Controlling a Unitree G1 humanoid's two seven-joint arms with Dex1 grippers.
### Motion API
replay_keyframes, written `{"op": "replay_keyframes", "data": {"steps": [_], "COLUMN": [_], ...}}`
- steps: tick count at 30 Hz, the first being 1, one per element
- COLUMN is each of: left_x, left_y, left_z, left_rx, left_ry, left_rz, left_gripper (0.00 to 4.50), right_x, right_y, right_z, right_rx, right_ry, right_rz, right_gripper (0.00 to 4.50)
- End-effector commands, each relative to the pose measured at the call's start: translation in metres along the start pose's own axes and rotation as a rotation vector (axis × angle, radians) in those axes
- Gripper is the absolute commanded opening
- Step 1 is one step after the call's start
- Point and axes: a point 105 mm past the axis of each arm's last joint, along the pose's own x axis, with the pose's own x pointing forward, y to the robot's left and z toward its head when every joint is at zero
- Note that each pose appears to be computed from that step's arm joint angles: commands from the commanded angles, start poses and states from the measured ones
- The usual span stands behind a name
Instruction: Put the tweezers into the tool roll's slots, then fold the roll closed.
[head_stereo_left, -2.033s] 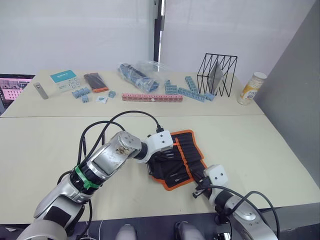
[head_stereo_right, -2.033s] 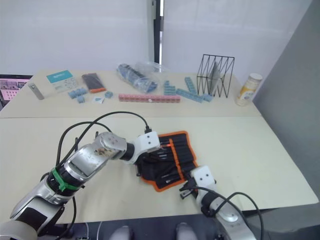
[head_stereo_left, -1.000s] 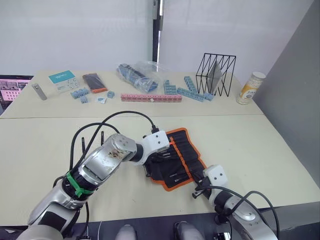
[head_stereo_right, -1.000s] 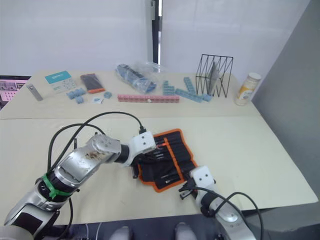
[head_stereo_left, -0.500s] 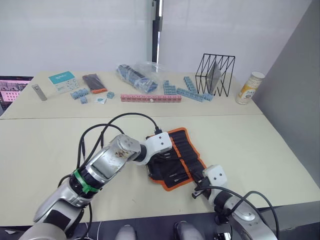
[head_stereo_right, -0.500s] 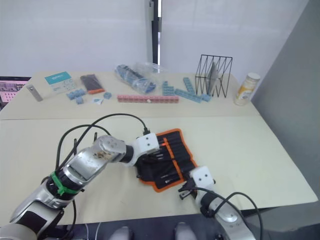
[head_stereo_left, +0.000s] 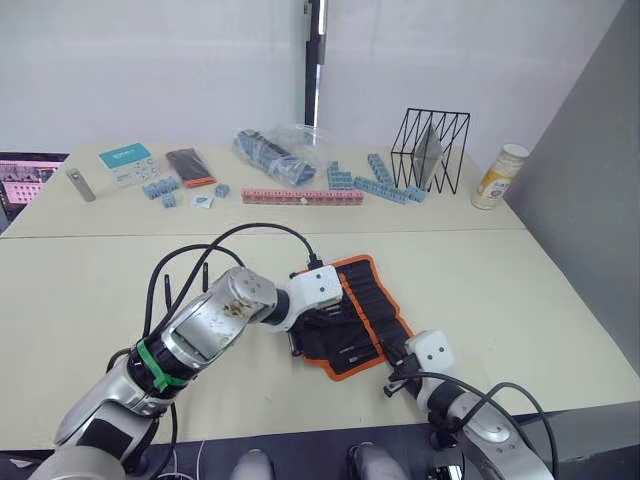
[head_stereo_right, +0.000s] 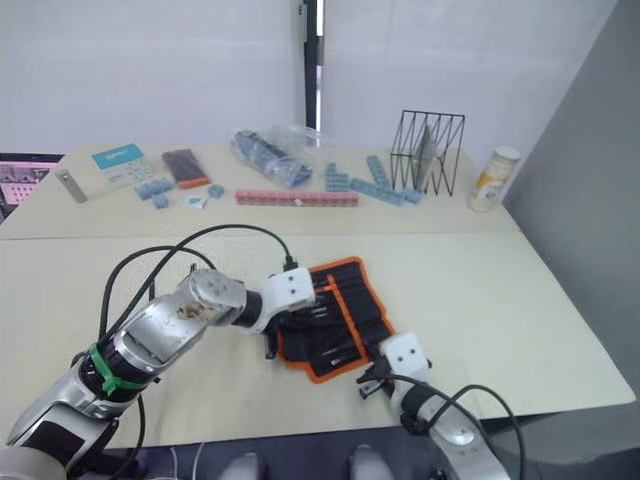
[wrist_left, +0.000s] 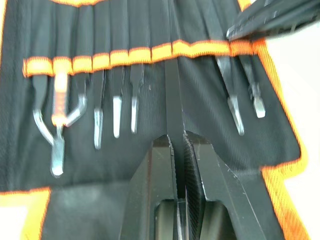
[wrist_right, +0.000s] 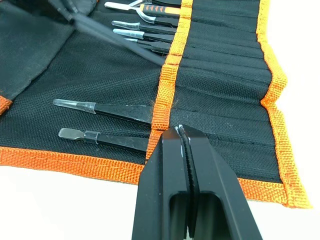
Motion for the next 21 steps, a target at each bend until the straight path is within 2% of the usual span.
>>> {"op": "replay_keyframes", "data": {"steps": [1, 11, 21], "left_x": [0.003, 0.02, 0.062], "left_y": [0.005, 0.004, 0.009], "left_z": [0.014, 0.025, 0.041], "left_rx": [0.052, 0.071, 0.144], "left_ry": [-0.026, -0.067, -0.091], "left_rz": [0.019, 0.003, 0.022], "left_gripper": [0.03, 0.03, 0.03], "right_x": [-0.008, -0.008, -0.006], "right_y": [0.01, 0.01, 0.011], "right_z": [-0.06, -0.061, -0.062], "right_rx": [0.075, 0.076, 0.071], "right_ry": [0.249, 0.25, 0.252], "right_rz": [0.021, 0.019, 0.027], "right_gripper": [0.0, 0.0, 0.0]}}
